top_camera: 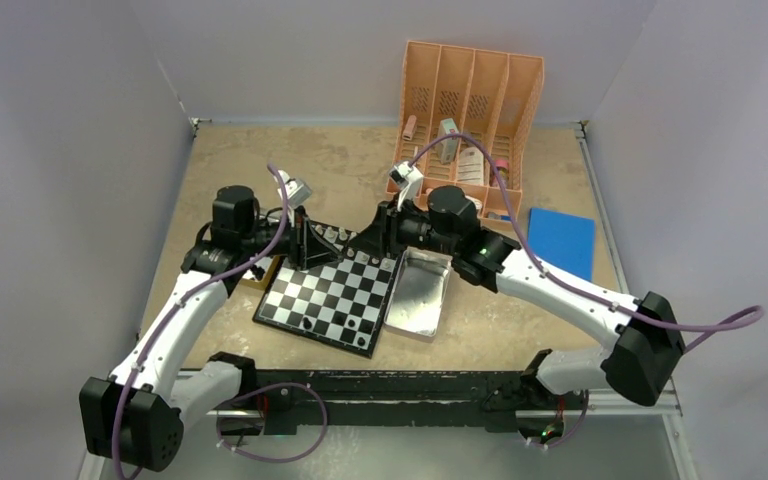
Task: Set up the chess pieces on the board
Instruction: Place the chess piece on the chessboard.
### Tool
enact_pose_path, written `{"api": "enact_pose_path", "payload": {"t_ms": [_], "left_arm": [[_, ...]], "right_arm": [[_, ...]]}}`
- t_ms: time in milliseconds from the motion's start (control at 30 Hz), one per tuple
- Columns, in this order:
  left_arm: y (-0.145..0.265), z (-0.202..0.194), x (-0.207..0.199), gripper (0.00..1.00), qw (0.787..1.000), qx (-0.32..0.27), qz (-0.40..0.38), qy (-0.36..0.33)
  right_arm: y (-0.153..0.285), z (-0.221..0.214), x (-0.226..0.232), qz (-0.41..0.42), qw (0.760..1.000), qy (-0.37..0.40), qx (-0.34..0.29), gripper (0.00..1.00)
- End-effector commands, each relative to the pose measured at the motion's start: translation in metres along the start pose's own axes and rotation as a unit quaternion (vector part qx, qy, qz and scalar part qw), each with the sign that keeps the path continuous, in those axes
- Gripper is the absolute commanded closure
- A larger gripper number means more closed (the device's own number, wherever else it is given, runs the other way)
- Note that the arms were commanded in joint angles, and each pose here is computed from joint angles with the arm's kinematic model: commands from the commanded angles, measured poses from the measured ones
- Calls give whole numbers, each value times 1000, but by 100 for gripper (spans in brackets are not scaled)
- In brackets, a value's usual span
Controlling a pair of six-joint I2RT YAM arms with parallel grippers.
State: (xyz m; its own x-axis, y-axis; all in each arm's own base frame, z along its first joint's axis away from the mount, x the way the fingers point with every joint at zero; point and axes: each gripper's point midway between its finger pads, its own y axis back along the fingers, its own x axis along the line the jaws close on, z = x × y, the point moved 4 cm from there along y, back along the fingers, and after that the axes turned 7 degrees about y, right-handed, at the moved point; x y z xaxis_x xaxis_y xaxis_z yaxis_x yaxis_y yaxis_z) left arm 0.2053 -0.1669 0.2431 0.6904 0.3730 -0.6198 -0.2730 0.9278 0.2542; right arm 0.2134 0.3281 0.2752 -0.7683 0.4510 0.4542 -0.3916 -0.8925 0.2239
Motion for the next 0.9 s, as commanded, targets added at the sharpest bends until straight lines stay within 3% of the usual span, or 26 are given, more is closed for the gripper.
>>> {"api": "enact_pose_path", "payload": {"t_ms": [0,733,867], "left_arm": [[2,6,-15,92,997,-9,-50,-66],[1,-2,-21,93,994,-5,-76,-75],[1,-5,-20,94,995,-3,-76,-71]], "right_arm": [[-1,11,10,46,998,-31,3,61],[-13,-11,9,101,992,-63,34,65],[-15,-15,11,115,991,-59,42,72]]}}
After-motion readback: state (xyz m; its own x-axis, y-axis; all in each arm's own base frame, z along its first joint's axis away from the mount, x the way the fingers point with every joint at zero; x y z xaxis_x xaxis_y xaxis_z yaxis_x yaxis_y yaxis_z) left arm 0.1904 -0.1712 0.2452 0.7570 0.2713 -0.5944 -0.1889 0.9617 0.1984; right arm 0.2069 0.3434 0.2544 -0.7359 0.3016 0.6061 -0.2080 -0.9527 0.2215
